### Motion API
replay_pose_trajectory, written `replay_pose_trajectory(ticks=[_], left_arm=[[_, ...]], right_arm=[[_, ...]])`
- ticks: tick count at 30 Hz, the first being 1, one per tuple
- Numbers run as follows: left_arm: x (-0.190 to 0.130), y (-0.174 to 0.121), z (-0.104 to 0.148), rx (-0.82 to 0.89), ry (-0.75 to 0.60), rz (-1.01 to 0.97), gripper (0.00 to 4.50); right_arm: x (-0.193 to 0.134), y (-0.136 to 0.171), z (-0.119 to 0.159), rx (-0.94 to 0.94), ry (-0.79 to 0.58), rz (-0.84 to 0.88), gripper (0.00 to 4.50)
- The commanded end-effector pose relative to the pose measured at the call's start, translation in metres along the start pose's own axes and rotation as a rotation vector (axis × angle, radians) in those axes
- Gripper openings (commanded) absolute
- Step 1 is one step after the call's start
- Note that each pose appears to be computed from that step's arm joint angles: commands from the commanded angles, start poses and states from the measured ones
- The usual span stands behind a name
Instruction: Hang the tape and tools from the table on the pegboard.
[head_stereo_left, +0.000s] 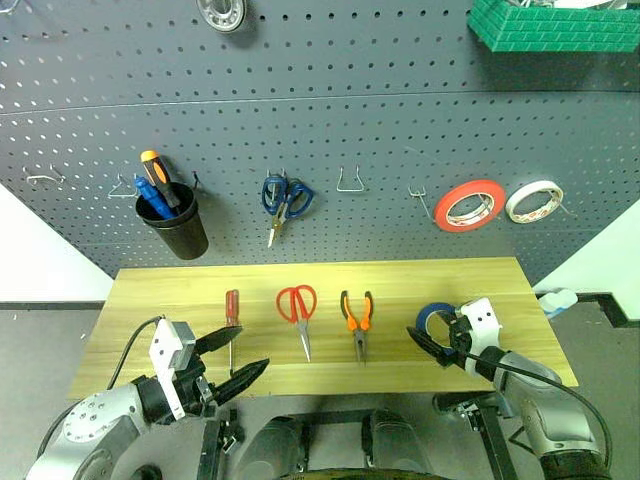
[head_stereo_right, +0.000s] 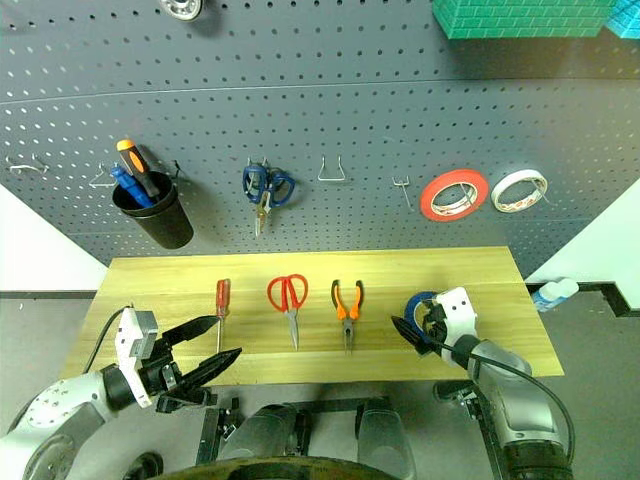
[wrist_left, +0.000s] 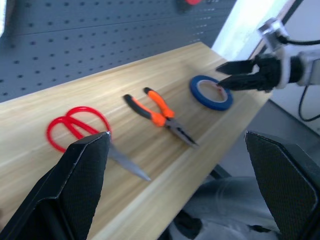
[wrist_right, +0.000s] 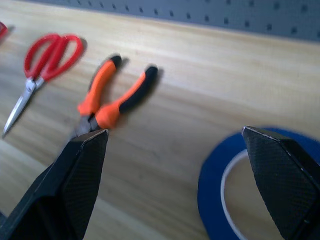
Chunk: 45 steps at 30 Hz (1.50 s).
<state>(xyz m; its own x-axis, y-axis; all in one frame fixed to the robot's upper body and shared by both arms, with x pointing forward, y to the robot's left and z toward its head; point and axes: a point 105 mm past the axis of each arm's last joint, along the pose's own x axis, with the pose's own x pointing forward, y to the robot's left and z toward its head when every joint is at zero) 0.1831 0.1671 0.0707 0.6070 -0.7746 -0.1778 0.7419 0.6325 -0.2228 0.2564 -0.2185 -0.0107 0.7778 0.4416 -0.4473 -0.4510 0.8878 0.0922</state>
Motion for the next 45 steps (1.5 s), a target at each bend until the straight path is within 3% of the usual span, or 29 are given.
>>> replay_pose_trajectory(ticks=[1, 14, 27, 45], left_arm=[[-0.001, -0.013, 0.008, 0.031, -0.011, -0.029, 4.48], [-0.019, -0.029, 0.015, 0.060, 0.011, -0.020, 4.48], [-0.025, -0.037, 0.016, 0.069, 0.028, -0.028, 4.48], [-0.028, -0.039, 0.021, 0.077, 0.031, -0.020, 4.48]], right_arm=[[-0.006, 0.003, 0.007, -0.017, -0.016, 0.006, 4.50], [-0.010, 0.013, 0.015, -0.028, 0.044, -0.005, 4.50], [-0.006, -0.015, 0.008, -0.106, 0.149, -0.135, 4.50], [0.013, -0.022, -0.012, -0.137, 0.270, -0.128, 4.50]])
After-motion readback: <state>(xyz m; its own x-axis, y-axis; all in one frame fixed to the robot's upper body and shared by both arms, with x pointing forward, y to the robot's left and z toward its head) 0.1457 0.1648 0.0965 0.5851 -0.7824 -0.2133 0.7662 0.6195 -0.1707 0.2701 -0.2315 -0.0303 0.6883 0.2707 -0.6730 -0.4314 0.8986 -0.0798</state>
